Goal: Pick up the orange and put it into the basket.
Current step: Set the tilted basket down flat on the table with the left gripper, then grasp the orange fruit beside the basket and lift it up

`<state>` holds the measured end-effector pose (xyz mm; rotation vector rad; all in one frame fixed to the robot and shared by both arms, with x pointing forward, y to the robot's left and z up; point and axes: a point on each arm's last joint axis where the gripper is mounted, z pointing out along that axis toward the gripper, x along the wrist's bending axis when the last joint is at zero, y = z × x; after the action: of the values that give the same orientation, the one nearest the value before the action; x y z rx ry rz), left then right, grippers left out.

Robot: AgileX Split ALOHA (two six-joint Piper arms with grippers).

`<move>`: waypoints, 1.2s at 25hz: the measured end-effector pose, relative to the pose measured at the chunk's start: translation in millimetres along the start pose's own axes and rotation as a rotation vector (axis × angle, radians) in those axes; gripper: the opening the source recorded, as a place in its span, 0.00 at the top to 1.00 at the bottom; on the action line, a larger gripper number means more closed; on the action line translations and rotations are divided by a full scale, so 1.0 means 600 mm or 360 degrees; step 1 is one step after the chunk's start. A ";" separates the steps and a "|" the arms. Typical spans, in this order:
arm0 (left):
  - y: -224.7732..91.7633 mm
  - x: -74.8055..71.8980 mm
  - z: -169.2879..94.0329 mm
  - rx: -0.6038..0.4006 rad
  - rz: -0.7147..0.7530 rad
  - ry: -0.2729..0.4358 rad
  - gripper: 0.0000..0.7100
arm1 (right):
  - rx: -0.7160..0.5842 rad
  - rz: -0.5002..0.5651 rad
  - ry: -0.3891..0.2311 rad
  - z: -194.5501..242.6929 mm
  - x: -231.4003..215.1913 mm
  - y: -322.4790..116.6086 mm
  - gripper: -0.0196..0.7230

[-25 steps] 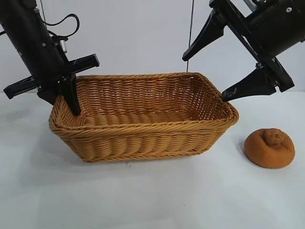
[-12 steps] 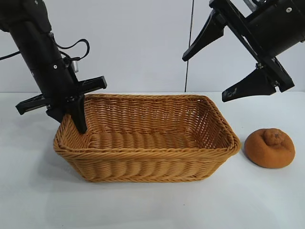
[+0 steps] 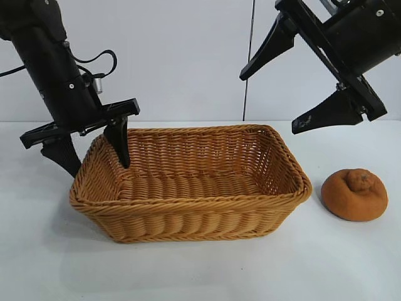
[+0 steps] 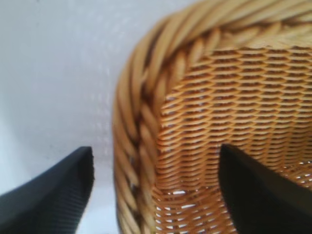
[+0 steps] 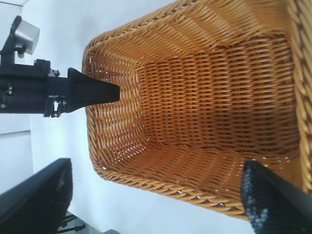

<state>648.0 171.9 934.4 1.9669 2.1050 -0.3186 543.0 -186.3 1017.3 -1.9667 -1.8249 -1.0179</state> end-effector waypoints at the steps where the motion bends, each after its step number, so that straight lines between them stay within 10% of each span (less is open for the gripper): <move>1: 0.000 -0.003 -0.012 -0.0016 0.0024 0.0002 0.24 | 0.0000 0.0000 0.0000 0.000 0.000 0.000 0.11; 9: -0.002 -0.016 -0.150 -0.0234 0.0246 0.0136 0.23 | 0.0002 -0.0001 -0.0001 0.000 0.000 0.000 0.11; 17: 0.026 0.090 -0.211 -0.0305 0.0158 0.0469 0.23 | 0.0002 -0.0001 -0.0001 0.000 0.000 0.000 0.11; 21: 0.020 0.100 -0.240 -0.0363 0.0144 0.0491 0.23 | 0.0005 -0.0006 -0.0004 0.000 0.000 0.000 0.11; 30: -0.118 0.094 -0.305 -0.0387 0.0208 0.0464 0.23 | 0.0011 -0.0008 -0.0005 0.000 0.000 -0.001 0.11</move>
<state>568.9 278.8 1088.8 2.0896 2.0463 0.2521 542.4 -186.4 1017.0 -1.9619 -1.8333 -1.0093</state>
